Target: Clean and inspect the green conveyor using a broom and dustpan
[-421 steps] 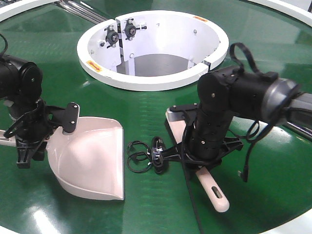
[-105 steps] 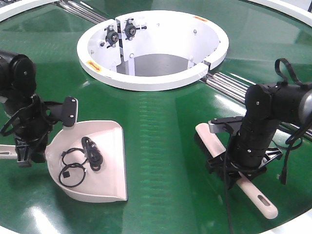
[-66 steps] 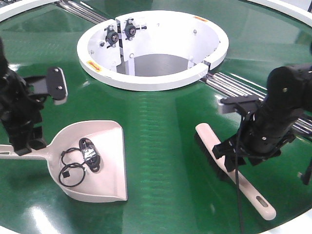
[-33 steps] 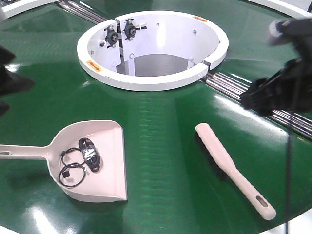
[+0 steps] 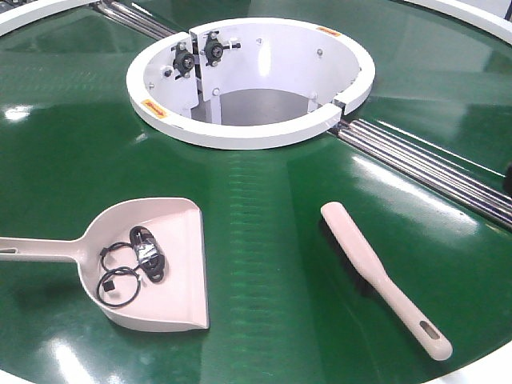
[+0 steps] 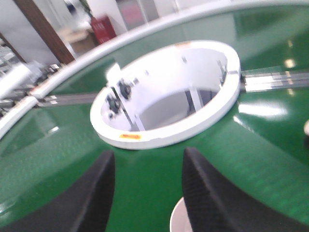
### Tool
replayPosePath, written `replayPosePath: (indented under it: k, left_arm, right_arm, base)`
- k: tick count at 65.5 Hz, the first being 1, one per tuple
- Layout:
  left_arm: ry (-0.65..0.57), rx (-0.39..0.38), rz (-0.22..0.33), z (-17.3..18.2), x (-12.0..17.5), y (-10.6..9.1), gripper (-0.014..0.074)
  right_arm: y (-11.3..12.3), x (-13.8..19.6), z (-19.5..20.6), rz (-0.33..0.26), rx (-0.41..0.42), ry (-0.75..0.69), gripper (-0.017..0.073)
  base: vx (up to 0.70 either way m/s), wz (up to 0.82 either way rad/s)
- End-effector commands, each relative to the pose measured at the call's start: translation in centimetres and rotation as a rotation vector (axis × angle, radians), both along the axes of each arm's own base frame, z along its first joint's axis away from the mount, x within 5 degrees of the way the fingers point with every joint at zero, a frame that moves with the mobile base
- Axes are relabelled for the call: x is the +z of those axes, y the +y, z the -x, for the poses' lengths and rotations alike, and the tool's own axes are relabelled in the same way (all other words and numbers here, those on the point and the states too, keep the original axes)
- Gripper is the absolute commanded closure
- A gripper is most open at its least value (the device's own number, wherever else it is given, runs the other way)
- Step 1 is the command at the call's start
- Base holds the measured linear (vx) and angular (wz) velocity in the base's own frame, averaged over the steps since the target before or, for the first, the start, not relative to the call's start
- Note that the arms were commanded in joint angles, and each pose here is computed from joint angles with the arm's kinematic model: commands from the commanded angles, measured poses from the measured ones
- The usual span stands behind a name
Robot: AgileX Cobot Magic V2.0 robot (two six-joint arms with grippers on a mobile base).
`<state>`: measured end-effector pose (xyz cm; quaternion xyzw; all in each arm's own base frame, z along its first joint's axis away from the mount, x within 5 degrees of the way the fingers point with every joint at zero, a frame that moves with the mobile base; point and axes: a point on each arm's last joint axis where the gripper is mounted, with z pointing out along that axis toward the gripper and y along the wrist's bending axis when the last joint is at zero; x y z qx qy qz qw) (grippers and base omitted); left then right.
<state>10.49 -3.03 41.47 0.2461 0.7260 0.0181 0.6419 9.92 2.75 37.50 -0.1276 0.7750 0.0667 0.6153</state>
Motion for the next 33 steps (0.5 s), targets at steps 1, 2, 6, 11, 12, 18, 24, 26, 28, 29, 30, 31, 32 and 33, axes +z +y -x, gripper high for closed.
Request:
replayPosePath:
  k: [1,2,6,11,12,18,24,26,28,29,30,31,32,33]
  left_arm:
    - [-0.165,0.030,0.123,1.9,-1.2,0.6,0.0294]
    - [-0.172,0.033,0.129,2.1,-1.6,0.7,0.0294]
    - [-0.200,0.044,0.147,3.0,-3.8,1.0,0.0294]
    - [-0.202,0.054,0.165,3.6,-6.4,1.2,0.0294]
    - [-0.190,0.057,0.171,3.5,-7.2,1.2,0.0294]
    - [-0.175,0.076,0.232,3.4,-10.0,1.3,0.0294]
    - [-0.193,0.096,0.293,3.2,-11.9,1.4,0.0294]
    - [-0.191,0.100,0.304,3.2,-12.4,1.5,0.0294]
    - [-0.188,0.103,0.316,3.2,-13.0,1.5,0.0294]
    - [-0.191,0.105,0.320,3.2,-13.2,1.5,0.0294]
    - [-0.182,0.106,0.322,3.2,-13.5,1.5,0.0294]
    - [-0.184,0.107,0.325,3.2,-13.6,1.5,0.0294]
    - [-0.182,0.108,0.327,3.2,-13.7,1.5,0.0294]
    - [-0.179,0.108,0.326,3.2,-13.8,1.5,0.0294]
  right_arm:
    - [-0.4,0.0,1.3,-0.041,-0.004,-0.165,0.0064]
    - [-0.5,-0.3,1.5,-0.046,-0.004,-0.173,0.0064]
    - [-0.7,-2.0,2.3,-0.062,-0.005,-0.210,0.0064]
    - [-0.9,-4.3,3.2,-0.076,-0.007,-0.238,0.0064]
    - [-1.0,-4.7,3.4,-0.078,-0.007,-0.246,0.0064]
    - [-1.2,-6.6,4.2,-0.099,-0.008,-0.325,0.0064]
    - [-1.3,-7.7,4.5,-0.116,-0.008,-0.400,0.0064]
    - [-1.3,-8.0,4.5,-0.120,-0.008,-0.417,0.0064]
    - [-1.3,-8.2,4.4,-0.123,-0.009,-0.425,0.0064]
    - [-1.3,-8.5,4.3,-0.122,-0.009,-0.421,0.0064]
    - [-1.2,-8.6,4.3,-0.122,-0.009,-0.422,0.0064]
    - [-1.2,-8.9,4.2,-0.120,-0.009,-0.414,0.0064]
    - [-1.2,-9.0,4.2,-0.119,-0.009,-0.411,0.0064]
    - [-1.2,-9.2,4.1,-0.117,-0.009,-0.402,0.0064]
  base:
    - [0.00,0.00]
    - [0.00,0.00]
    - [0.00,0.00]
    - [0.00,0.00]
    - [0.00,0.00]
    - [0.00,0.00]
    - [0.00,0.00]
    - [0.00,0.00]
    - [0.00,0.00]
    - [0.00,0.00]
    - [0.00,0.00]
    - [0.00,0.00]
    - [0.00,0.00]
    - [0.00,0.00]
